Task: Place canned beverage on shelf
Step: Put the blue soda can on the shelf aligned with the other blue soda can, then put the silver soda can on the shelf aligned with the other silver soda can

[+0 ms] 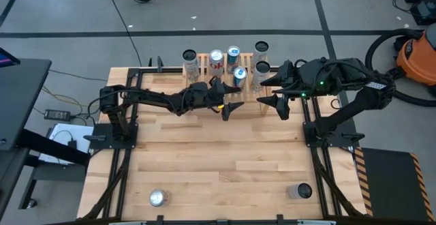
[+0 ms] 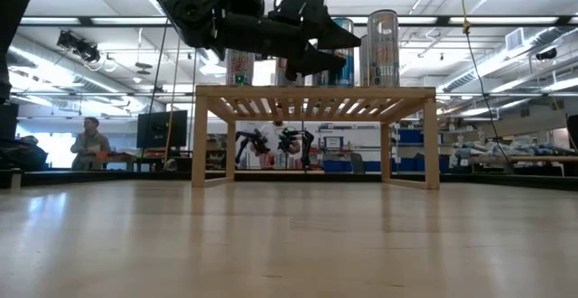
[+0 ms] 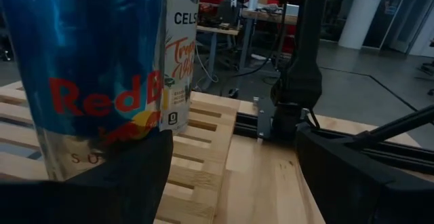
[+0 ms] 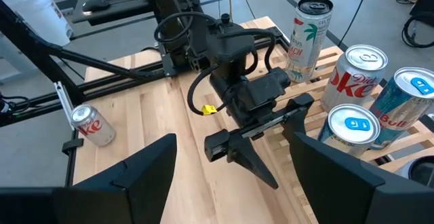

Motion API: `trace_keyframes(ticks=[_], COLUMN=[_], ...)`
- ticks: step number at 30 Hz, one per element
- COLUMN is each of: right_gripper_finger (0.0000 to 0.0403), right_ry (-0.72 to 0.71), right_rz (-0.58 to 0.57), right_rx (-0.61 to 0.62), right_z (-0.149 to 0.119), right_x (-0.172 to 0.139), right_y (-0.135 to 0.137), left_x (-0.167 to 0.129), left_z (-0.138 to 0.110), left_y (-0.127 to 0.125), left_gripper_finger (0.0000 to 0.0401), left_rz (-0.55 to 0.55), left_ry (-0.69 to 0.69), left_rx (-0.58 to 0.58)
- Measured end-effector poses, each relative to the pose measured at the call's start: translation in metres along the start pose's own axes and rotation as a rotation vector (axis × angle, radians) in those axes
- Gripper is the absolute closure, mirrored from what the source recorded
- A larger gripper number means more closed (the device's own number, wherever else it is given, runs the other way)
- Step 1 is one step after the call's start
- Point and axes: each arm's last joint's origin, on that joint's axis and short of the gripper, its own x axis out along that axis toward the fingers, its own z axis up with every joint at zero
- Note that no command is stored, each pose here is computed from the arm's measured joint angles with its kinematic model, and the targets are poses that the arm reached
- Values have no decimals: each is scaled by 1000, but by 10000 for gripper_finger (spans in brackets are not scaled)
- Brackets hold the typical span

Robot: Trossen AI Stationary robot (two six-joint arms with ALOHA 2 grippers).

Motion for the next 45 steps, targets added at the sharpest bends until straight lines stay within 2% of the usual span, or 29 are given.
trace_keyframes(ticks=[16,22,26,30,36,45], right_gripper_finger=[107,107,107,107,107,107], right_ry=[0,9,18,19,51,150], right_rz=[1,-2,-5,-6,-7,39], right_rx=[-8,-11,-13,-4,-19,-36], right_z=[0,-1,-2,-2,-5,-26], right_x=[0,0,0,0,-1,6], right_y=[0,0,-1,-1,0,18], left_x=[0,-2,-11,-27,-57,-114], left_z=[1,3,16,29,54,110], left_y=[11,-10,-26,-37,-60,-86], left_gripper_finger=[80,80,80,80,80,80], left_rz=[25,-35,-73,-90,-144,-183], left_ry=[-5,1,9,97,150,14], left_rx=[-27,17,27,29,37,4])
